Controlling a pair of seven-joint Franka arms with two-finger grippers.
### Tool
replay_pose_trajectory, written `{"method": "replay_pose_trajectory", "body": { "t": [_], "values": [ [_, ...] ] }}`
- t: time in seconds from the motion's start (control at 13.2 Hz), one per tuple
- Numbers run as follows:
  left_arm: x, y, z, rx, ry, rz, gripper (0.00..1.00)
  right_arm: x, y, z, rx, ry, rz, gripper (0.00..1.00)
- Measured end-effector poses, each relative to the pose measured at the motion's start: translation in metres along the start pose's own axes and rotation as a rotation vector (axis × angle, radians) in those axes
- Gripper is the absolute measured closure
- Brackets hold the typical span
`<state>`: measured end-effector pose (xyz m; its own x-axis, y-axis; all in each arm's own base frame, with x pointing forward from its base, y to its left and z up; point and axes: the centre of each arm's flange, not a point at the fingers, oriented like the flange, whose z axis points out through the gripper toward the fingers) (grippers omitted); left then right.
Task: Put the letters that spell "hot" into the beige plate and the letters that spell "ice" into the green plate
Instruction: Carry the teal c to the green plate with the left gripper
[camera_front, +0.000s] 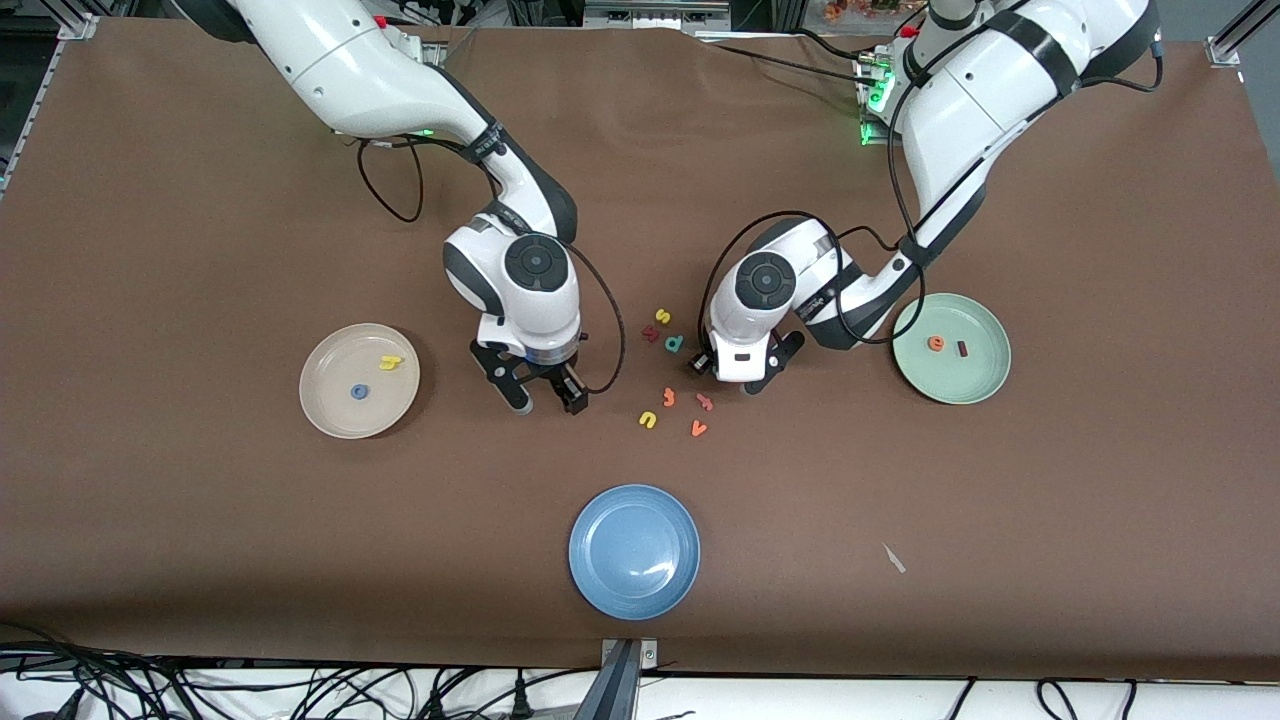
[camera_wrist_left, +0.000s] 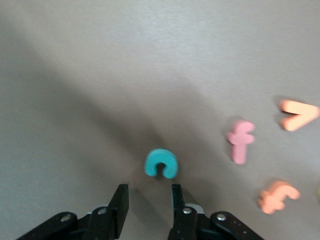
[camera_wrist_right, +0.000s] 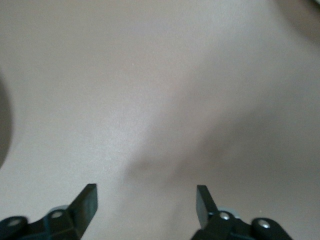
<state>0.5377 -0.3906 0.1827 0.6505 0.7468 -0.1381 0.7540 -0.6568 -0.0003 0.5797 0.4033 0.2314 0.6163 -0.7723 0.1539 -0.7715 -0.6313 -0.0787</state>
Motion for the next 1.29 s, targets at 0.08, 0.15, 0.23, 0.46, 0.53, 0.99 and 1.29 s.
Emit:
{"method": "replay_pose_trajectory", "body": {
  "t": [0.08, 0.15, 0.23, 0.46, 0.53, 0.99, 1.29],
  "values": [
    [0.001, 0.003, 0.001, -0.004, 0.004, -0.005, 0.59, -0.001, 0.001, -0.002, 0.001, 0.0, -0.004, 0.1],
    [0.006, 0.004, 0.003, -0.002, 0.009, -0.012, 0.59, -0.002, 0.001, -0.002, 0.0, -0.001, -0.007, 0.09],
    [0.012, 0.004, 0.007, 0.001, 0.012, -0.02, 0.59, -0.004, 0.001, -0.002, 0.0, -0.003, -0.009, 0.09],
    [0.019, 0.004, 0.008, 0.002, 0.017, -0.028, 0.48, -0.019, 0.0, -0.007, 0.007, -0.019, -0.027, 0.08],
    [0.02, 0.003, 0.008, 0.003, 0.018, -0.03, 0.48, -0.026, -0.001, -0.01, 0.011, -0.026, -0.035, 0.04],
    [0.023, 0.006, 0.006, -0.004, 0.021, -0.032, 0.76, -0.038, -0.006, -0.035, 0.049, -0.042, -0.238, 0.02],
    [0.033, 0.005, 0.003, 0.002, 0.026, -0.033, 0.75, -0.017, -0.009, -0.048, 0.052, -0.084, -0.39, 0.02]
  ]
}}
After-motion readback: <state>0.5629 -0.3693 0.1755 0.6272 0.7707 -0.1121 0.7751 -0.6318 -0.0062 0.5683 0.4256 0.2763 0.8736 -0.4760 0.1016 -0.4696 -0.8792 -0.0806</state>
